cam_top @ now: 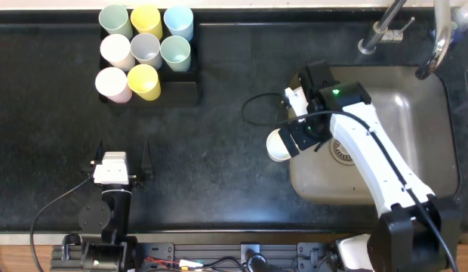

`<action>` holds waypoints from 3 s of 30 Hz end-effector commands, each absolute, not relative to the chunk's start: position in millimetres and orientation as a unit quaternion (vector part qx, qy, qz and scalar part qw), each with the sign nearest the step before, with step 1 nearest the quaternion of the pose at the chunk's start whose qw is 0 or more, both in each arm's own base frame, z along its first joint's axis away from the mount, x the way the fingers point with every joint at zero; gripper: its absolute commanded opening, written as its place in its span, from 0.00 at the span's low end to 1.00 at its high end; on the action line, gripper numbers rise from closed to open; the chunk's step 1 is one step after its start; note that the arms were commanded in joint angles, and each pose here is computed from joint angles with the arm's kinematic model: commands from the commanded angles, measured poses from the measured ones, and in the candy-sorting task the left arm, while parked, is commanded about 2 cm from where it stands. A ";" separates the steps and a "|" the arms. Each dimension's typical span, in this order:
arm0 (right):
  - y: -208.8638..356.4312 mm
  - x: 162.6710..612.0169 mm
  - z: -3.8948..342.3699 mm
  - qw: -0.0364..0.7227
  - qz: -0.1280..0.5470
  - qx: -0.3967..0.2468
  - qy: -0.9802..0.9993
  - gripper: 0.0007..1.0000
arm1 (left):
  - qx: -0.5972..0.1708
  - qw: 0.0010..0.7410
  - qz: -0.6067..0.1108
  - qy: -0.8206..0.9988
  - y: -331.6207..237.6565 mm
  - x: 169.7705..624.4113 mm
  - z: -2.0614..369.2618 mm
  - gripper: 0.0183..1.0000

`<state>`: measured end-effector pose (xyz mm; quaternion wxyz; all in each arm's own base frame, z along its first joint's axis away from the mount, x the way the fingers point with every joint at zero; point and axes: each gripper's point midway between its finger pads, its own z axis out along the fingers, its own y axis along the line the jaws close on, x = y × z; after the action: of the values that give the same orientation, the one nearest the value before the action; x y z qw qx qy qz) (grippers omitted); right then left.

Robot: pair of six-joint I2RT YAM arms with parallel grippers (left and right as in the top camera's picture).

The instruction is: Store Cups

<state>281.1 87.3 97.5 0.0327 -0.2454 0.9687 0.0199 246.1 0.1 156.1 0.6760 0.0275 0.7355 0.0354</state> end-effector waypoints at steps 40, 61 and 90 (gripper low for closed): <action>334.8 400.3 298.0 0.319 0.150 -0.319 0.880 0.04 | 0.040 0.678 0.036 0.733 -3.4 245.8 156.6 1.00; 359.9 413.4 169.5 0.203 0.107 -0.352 0.907 0.04 | 0.040 0.678 0.036 0.733 -3.4 245.8 156.6 1.00; 358.1 422.7 103.8 0.159 0.067 -0.366 0.915 0.04 | 0.040 0.678 0.036 0.733 -3.4 245.8 156.6 1.00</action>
<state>420.5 353.3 109.8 0.1574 -0.3565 0.9184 0.0690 246.1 -0.5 156.0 0.6761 0.0288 0.7355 0.0343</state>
